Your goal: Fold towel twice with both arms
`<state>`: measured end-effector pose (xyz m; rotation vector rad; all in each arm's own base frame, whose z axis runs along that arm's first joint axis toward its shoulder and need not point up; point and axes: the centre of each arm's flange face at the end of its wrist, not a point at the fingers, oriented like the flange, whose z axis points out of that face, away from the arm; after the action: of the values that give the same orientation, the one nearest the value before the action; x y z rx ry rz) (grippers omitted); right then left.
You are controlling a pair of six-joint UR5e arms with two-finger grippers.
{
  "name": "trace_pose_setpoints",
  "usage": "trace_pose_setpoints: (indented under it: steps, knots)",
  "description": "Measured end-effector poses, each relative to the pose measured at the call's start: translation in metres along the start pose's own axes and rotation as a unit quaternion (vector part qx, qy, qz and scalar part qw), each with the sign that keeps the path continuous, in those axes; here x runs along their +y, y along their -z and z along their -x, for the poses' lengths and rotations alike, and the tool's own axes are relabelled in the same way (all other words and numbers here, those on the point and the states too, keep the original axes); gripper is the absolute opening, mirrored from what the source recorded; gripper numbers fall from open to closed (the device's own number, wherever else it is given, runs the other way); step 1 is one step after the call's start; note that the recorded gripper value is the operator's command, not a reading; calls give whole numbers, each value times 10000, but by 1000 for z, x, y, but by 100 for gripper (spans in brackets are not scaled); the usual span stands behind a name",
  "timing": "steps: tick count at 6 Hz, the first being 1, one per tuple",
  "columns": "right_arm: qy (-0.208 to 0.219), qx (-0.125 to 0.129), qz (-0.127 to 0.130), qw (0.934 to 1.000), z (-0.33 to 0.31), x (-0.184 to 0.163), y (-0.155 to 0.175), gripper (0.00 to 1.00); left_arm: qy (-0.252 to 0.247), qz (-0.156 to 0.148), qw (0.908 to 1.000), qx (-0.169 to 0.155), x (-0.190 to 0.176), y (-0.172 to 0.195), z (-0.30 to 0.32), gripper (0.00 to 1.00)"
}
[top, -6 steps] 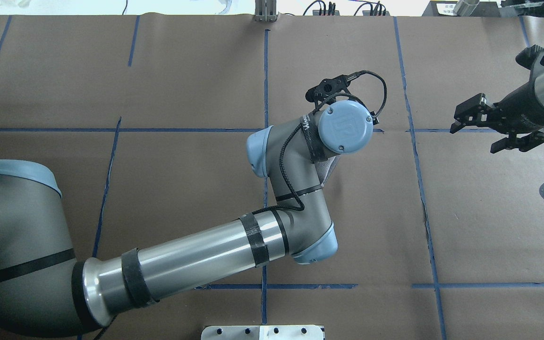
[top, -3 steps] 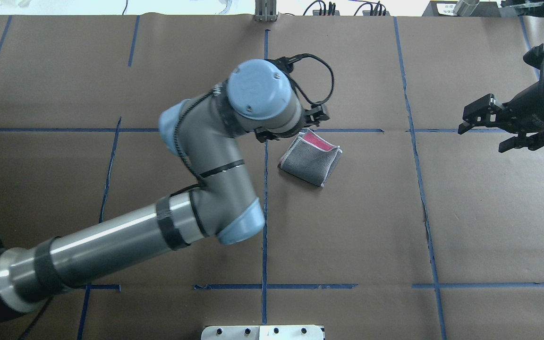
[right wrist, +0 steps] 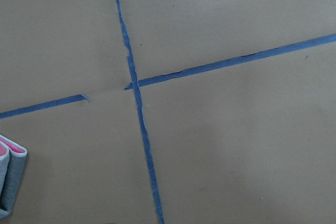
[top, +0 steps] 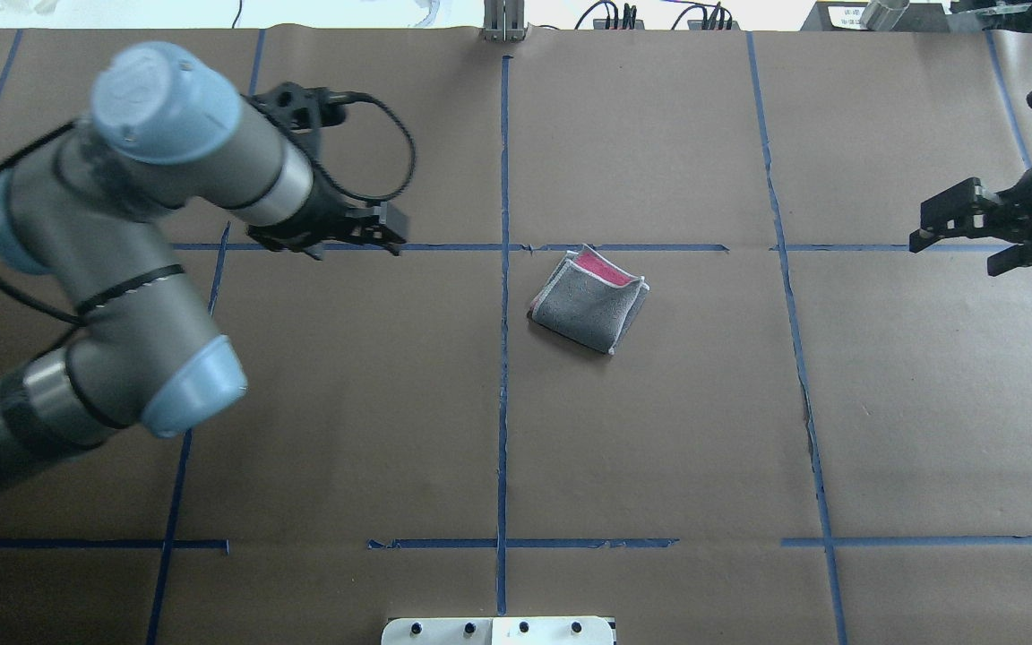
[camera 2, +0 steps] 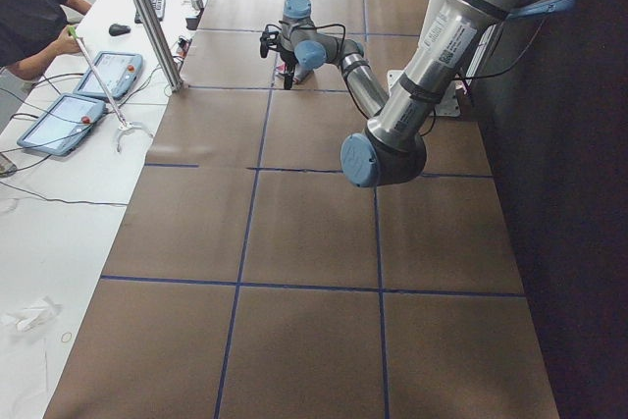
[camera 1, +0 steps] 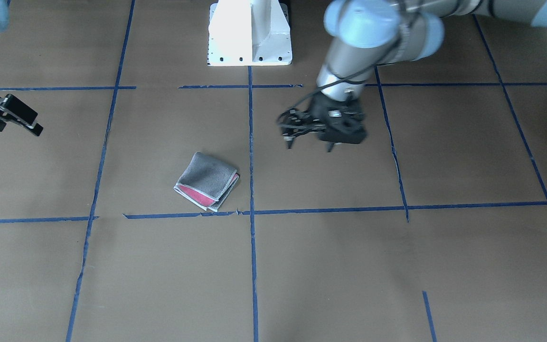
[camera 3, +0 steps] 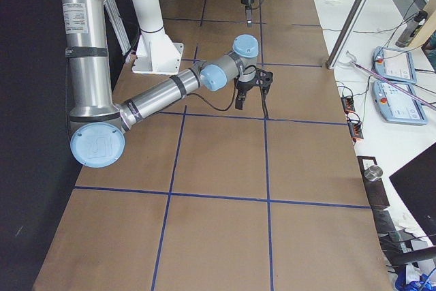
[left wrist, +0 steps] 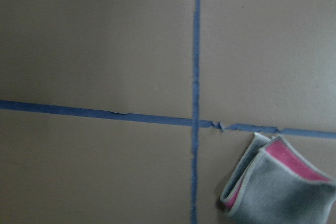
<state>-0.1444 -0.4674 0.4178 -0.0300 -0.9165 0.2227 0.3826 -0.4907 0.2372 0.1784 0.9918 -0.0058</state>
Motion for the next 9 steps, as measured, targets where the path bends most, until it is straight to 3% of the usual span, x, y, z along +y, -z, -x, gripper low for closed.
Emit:
trace_pose_setpoints:
  steps: [2, 5, 7, 9]
  knots:
    - [618, 155, 27, 9980, -75, -2, 10, 100, -772, 248, 9965, -181, 4, 55, 153, 100]
    - [1359, 526, 65, 9893, -194, -2, 21, 100, -1820, 363, 9791, -828, 18, 124, 372, 100]
    - [1575, 724, 223, 9846, -242, -4, 36, 100, -1752, 748, 9747, -1172, 30, 172, 470, 100]
    - [1575, 763, 314, 9841, -253, -3, 36, 100, -1153, 1128, 9804, -1133, 53, 184, 531, 100]
